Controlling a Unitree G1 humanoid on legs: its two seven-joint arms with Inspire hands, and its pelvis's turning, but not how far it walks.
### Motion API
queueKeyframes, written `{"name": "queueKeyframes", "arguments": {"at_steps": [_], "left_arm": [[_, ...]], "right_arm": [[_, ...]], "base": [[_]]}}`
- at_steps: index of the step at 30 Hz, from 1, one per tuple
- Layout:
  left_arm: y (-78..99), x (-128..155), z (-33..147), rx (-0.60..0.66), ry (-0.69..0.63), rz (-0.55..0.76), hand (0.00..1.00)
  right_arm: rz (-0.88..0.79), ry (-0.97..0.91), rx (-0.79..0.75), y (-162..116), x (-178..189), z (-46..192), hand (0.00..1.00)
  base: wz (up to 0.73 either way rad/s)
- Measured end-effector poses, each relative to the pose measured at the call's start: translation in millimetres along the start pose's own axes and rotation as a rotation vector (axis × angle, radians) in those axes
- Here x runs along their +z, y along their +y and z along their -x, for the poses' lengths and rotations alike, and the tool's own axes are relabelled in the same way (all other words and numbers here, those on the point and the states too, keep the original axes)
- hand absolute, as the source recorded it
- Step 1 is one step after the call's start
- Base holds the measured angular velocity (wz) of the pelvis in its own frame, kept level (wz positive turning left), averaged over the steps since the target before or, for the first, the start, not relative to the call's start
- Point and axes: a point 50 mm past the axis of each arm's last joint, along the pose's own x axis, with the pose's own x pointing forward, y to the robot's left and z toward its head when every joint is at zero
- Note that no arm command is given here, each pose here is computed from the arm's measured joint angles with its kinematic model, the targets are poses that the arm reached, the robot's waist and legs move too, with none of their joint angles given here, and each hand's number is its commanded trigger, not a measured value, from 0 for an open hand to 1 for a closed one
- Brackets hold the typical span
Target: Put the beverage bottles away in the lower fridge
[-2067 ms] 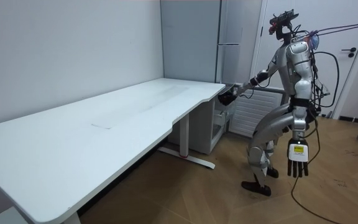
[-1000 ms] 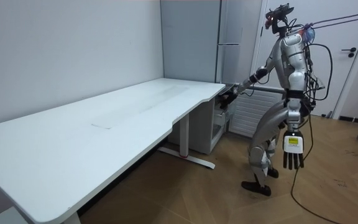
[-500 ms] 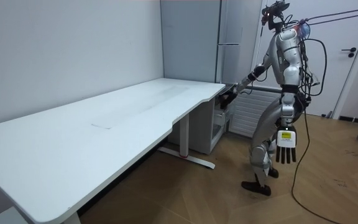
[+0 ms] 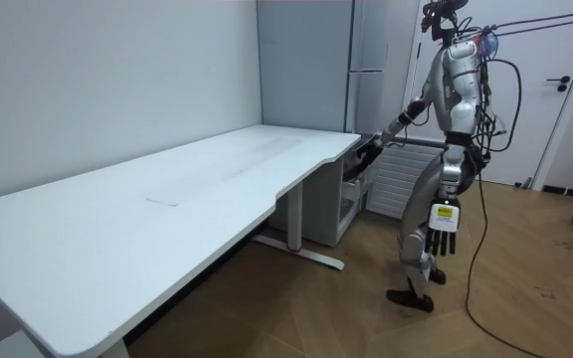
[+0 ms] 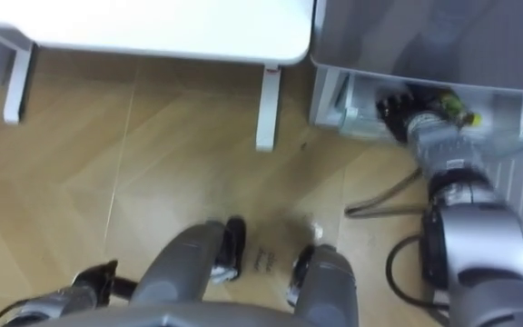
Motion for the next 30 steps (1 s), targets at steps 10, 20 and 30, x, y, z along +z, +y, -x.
{"name": "queueKeyframes", "arguments": {"at_steps": [10, 20, 30], "left_arm": [[3.8, -2, 0.3, -0.010, -0.018, 0.120, 0.00], [4.9, -36, 4.3, 0.003, 0.057, 0.246, 0.00], [7.9, -69, 11.6, 0.074, 0.126, 0.287, 0.00]], "right_arm": [[0.065, 0.032, -0.031, -35, -16, 4, 0.00], [0.068, 0.091, -0.040, -78, -41, 17, 0.00], [0.112, 0.122, -0.031, -113, -55, 36, 0.00]], "base": [[-0.07], [-0.07], [-0.02]]}}
